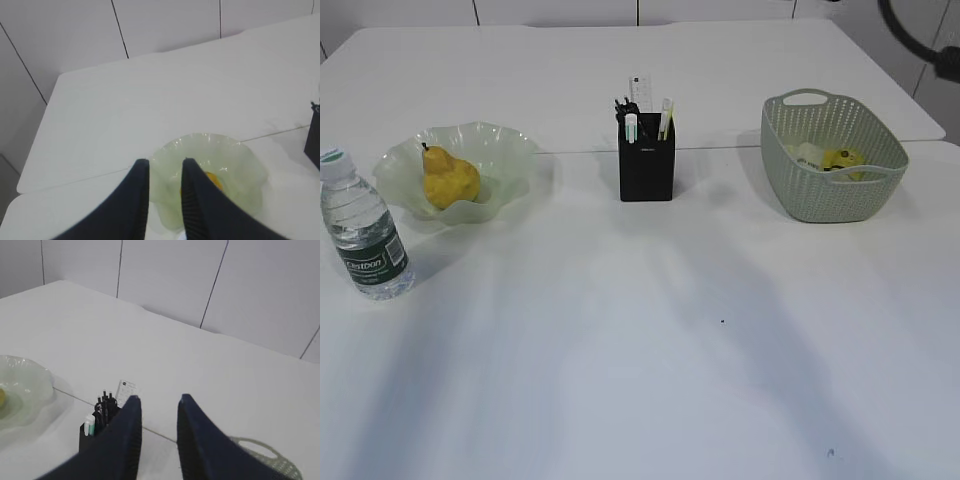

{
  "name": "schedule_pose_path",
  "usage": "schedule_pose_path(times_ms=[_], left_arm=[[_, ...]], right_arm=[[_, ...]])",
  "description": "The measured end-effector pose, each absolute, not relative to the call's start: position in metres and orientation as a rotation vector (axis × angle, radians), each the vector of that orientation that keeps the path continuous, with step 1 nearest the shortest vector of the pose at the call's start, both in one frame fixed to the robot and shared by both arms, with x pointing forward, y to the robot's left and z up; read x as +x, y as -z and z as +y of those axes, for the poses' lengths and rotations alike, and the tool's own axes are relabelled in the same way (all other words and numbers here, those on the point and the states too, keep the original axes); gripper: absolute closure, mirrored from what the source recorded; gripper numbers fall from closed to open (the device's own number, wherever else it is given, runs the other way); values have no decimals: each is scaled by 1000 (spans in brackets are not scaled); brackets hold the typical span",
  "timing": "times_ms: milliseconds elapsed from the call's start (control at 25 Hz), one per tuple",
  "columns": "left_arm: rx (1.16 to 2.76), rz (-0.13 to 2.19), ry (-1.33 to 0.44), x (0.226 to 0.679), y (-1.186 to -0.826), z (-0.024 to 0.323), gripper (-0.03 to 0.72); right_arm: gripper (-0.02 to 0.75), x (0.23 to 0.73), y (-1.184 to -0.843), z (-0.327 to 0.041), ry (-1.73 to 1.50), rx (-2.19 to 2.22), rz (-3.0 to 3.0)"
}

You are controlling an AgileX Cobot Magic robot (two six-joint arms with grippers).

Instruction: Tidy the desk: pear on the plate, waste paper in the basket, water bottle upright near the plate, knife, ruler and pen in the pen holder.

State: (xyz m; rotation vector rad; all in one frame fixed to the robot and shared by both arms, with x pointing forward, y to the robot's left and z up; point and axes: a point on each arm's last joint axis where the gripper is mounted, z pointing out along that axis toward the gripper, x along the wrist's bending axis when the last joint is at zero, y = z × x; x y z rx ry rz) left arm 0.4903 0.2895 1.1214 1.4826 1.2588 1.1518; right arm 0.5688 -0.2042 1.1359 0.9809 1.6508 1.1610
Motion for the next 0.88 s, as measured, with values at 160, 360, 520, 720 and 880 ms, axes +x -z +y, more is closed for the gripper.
schedule_pose_path(times_ms=[160, 360, 520, 720, 880], left_arm=[[1412, 1248, -1168, 457, -1129, 292, 536], [1363, 1300, -1183, 419, -1129, 298, 534], [1334, 1359, -1214, 392, -1135, 305, 533], [1299, 1431, -1213, 364, -1132, 310, 533], [1314, 1468, -1106, 348, -1114, 307, 533]], right_arm=[[522, 530, -1152, -219, -1130, 1014, 1622], [522, 476, -1169, -239, -1121, 1050, 1562], [522, 436, -1169, -255, -1092, 1101, 1536], [522, 391, -1149, -271, -1040, 1203, 1562], [522, 356, -1139, -277, -1055, 1215, 1624]])
